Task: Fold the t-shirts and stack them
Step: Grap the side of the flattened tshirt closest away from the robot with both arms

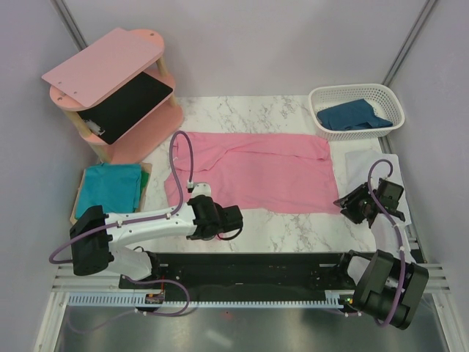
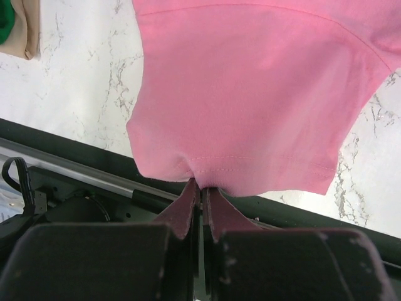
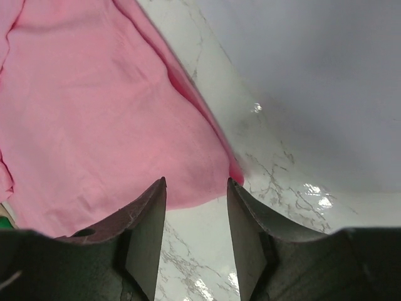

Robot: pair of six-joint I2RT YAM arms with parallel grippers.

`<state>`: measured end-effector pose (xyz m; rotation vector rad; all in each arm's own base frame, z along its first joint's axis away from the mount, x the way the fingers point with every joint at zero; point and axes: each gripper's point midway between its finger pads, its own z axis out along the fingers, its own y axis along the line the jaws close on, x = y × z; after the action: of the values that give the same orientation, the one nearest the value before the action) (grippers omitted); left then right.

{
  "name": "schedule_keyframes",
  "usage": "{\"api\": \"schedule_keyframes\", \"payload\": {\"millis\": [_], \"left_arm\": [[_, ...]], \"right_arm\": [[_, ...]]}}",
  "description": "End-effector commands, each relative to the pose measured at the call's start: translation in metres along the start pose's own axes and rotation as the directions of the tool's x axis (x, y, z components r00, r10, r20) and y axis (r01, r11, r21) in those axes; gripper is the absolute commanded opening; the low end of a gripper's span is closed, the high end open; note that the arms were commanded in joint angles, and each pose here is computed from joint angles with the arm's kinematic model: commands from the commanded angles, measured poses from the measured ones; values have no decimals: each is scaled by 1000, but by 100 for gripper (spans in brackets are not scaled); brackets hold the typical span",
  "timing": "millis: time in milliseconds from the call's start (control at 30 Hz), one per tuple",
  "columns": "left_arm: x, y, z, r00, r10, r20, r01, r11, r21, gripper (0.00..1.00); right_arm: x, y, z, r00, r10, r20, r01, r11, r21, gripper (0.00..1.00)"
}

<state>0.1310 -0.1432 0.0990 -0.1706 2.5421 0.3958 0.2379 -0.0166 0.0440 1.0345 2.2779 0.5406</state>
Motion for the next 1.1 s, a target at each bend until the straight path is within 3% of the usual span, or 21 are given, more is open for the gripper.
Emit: {"api": "schedule_keyframes", "payload": {"millis": [0,433,767,867,900,1067], "left_arm": [[-13,-1,0,998,1,59,-2,1000,10,2],[-13,-6,5,998,15,59,-17,1000,24,2],[-20,-7,3,998,8,68,-11,999,51,2],[-23,-5,3,998,0,68,-4,999,53,2],[-22,-4,3,998,0,67,-4,999,51,2],[-24,2,4,998,-15,66,12,999,49,2]], "right_arm": [[6,-10,0,999,43,18,-44,998,34,51],[9,-6,-15,997,65,31,-66,997,44,50],[24,-27,7,993,121,0,-121,990,78,50],[22,-28,13,992,125,4,-125,989,75,45],[21,-29,15,992,125,6,-125,989,77,37],[12,-22,17,995,87,38,-88,996,29,22]]}}
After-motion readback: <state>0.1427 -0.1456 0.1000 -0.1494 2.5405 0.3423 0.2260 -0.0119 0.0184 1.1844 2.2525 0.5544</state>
